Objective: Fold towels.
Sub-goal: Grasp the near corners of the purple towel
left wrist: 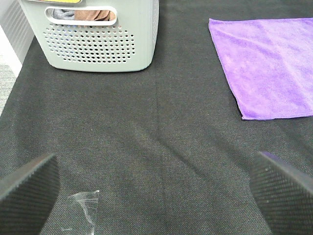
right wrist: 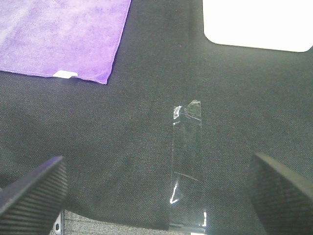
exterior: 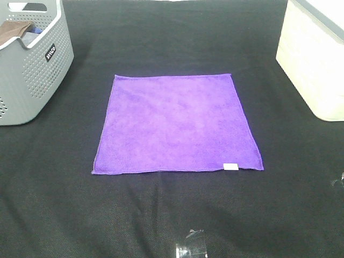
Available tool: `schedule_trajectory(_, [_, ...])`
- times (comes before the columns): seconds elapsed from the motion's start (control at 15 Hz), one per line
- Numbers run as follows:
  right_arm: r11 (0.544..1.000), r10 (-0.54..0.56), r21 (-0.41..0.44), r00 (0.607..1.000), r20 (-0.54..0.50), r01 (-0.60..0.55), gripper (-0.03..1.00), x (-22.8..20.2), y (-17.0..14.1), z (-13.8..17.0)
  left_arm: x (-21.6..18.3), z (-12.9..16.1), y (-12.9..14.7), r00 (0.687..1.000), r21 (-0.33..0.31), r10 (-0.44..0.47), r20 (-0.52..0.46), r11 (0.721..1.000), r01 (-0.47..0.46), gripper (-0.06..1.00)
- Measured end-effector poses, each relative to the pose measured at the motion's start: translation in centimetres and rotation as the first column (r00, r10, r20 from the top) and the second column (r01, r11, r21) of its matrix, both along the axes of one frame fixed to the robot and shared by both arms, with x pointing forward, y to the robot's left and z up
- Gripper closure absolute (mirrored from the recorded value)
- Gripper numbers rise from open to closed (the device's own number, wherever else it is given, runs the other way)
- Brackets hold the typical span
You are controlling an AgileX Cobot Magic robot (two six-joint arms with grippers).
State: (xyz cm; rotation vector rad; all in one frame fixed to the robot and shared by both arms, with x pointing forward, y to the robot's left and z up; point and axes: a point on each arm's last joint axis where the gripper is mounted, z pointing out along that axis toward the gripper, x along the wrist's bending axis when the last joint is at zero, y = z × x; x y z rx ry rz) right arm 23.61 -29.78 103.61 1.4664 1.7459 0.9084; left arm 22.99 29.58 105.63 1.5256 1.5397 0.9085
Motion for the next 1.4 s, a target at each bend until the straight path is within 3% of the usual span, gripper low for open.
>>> schedule_trajectory(1.4, [1.000, 0.000, 0.000, 1.000, 0.001, 0.000, 0.00, 0.00, 0.00, 0.01, 0.00, 0.00, -0.02, 1.000, -0.002, -0.002, 0.000, 1.000, 0.002, -0.05])
